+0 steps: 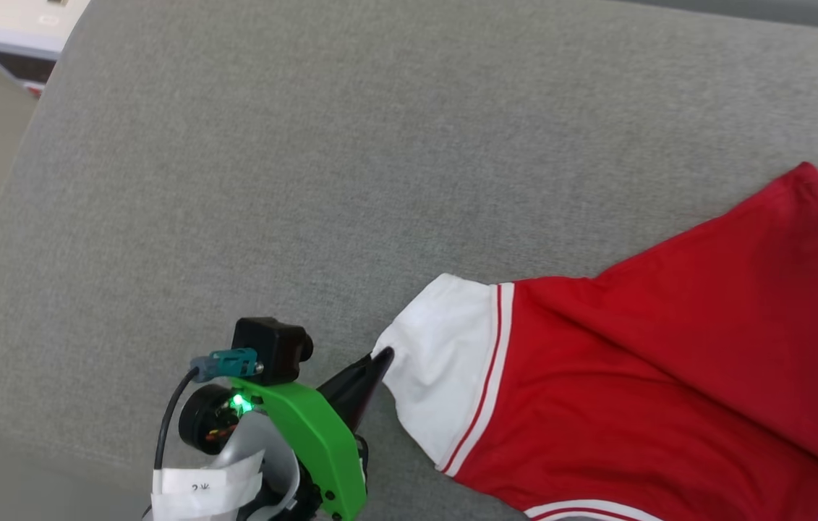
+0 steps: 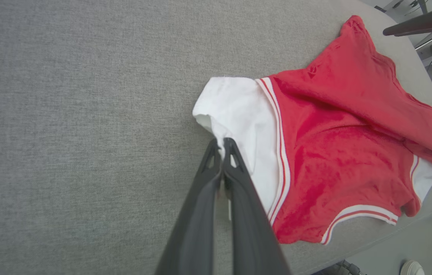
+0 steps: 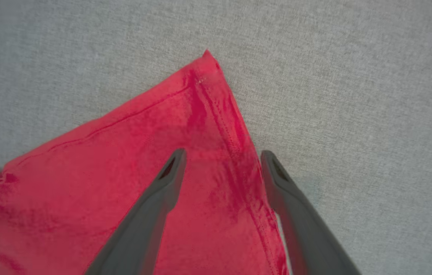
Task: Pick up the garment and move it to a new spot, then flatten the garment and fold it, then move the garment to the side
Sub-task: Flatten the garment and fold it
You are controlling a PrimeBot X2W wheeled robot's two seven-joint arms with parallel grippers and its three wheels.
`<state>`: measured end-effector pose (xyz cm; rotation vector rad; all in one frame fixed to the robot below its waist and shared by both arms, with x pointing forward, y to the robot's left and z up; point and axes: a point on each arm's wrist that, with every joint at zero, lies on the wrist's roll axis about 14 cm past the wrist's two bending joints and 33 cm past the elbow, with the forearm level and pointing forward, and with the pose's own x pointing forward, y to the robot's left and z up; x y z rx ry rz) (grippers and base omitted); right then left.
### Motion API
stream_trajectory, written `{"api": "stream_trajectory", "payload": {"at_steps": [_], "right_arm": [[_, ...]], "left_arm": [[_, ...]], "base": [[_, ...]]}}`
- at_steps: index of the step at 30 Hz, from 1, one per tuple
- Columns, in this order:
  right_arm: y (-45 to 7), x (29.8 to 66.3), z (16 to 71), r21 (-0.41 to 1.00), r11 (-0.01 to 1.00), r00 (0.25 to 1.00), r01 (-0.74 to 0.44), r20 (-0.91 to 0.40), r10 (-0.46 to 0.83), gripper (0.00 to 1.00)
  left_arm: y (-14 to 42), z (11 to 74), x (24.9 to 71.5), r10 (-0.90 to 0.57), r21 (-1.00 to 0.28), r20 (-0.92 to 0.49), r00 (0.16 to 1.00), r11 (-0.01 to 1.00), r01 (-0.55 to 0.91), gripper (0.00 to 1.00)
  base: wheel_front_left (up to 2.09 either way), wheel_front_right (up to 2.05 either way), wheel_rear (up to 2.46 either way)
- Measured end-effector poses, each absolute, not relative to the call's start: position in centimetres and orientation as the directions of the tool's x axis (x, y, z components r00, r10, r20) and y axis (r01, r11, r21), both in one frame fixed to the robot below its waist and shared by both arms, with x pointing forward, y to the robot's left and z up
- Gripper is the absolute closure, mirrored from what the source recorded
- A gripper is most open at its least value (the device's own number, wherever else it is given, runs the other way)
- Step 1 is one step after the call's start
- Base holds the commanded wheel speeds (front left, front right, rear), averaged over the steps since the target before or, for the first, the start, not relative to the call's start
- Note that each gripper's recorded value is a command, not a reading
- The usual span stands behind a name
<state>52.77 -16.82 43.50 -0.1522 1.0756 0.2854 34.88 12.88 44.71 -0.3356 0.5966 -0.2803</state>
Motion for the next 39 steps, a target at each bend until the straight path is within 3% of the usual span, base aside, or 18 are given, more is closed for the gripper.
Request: {"api": "stream_trajectory", "payload": {"at_steps": [17,18,19,21,35,39], "right_arm": [[-14.4,55.5,36.7,-0.003,0.918,0.312,-0.396,-0.941,0.131,0.0],[-14.3,55.4,36.4,-0.003,0.916,0.298,-0.402,-0.946,0.128,0.08],[-14.2,55.3,36.2,-0.003,0.913,0.289,-0.408,-0.949,0.127,0.5],[-14.1,55.3,36.2,-0.001,0.91,0.286,-0.415,-0.95,0.129,1.0],[-12.7,55.4,39.2,0.02,0.905,0.442,-0.425,-0.868,0.226,1.0],[-12.7,55.7,41.9,0.027,0.913,0.545,-0.407,-0.795,0.267,1.0]], "left_arm": [[13.9,42.5,35.2,-0.3,-0.396,-0.544,0.784,0.915,0.075,1.0],[14.0,42.4,35.2,-0.295,-0.393,-0.546,0.784,0.917,0.071,1.0],[14.2,42.3,35.2,-0.29,-0.39,-0.549,0.784,0.918,0.067,1.0],[14.4,42.2,35.2,-0.284,-0.388,-0.552,0.784,0.92,0.06,1.0],[15.4,45.0,35.8,-0.245,-0.371,-0.461,0.853,0.926,0.065,1.0],[16.0,46.7,36.0,-0.227,-0.349,-0.41,0.883,0.934,0.078,1.0]], "base": [[0.0,0.0,0.0],[0.0,0.0,0.0],[0.0,0.0,0.0],[0.0,0.0,0.0],[0.0,0.0,0.0],[0.0,0.0,0.0]]}}
